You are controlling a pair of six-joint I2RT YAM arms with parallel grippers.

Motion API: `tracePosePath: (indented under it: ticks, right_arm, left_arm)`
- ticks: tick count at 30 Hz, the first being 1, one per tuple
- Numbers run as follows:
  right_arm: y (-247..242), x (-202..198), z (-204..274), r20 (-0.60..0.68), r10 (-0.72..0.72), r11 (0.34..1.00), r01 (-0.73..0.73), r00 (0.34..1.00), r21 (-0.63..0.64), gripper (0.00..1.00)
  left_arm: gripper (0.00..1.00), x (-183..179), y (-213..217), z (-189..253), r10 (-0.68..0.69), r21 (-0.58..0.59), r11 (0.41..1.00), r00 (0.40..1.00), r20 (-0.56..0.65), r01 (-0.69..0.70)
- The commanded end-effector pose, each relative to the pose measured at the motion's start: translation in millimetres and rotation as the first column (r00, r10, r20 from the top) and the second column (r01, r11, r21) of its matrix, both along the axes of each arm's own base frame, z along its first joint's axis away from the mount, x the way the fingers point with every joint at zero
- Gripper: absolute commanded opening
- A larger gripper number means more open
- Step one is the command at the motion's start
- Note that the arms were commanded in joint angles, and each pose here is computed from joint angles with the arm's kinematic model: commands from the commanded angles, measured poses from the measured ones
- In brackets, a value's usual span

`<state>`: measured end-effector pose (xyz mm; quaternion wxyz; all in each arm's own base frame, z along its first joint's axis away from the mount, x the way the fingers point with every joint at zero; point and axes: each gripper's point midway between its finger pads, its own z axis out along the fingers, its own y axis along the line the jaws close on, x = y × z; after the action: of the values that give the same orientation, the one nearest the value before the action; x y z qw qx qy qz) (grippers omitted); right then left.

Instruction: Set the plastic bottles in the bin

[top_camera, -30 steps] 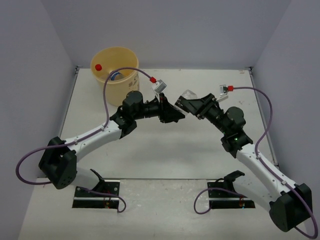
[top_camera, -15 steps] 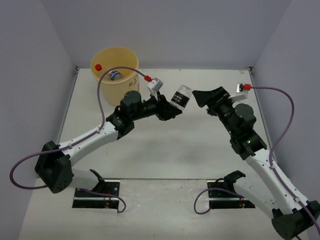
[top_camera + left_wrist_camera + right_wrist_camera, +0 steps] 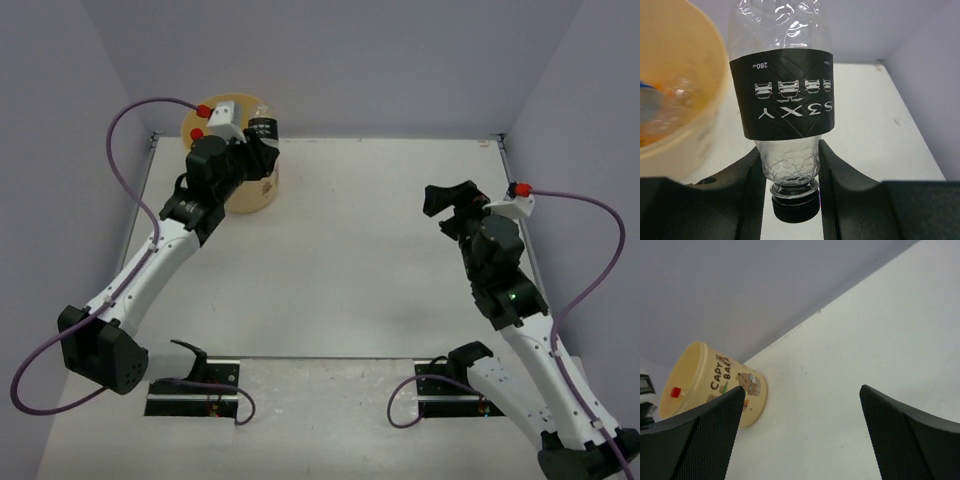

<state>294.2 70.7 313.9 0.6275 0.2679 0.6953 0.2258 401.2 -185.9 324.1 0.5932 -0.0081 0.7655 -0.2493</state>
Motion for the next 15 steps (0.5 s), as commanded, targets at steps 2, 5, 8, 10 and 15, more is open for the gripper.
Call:
tracePosePath:
  ticks: [2,5,8,10,15]
  right_arm:
    - [-1,15,-48,-0.154,0.055,0.998,-0.051,0.986,0.029,0.99]
    - [-3,19,-62,-0.204,0.063,0.998,-0.058,0.977,0.031,0.99]
    - [-7,20,-67,-0.225,0.046,0.999,-0.043,0.973,0.018,0.99]
    - [-12,20,-68,-0.223,0.023,1.000,-0.022,0.974,0.009,0.99]
    - [-16,18,-65,-0.211,0.010,1.000,-0.009,0.977,0.007,0.99]
  left_arm:
    - [0.00,48,67,48,0.215,0.070,0.973,0.973,0.081,-0.221]
    - [0.00,74,94,45,0.275,0.086,0.957,0.961,0.030,-0.276]
    - [0.20,97,94,29,0.237,0.109,0.966,0.971,-0.020,-0.234]
    - [0.40,106,89,18,0.208,0.131,0.971,0.977,-0.051,-0.200]
    - [0.86,110,83,11,0.172,0.148,0.976,0.982,-0.080,-0.159]
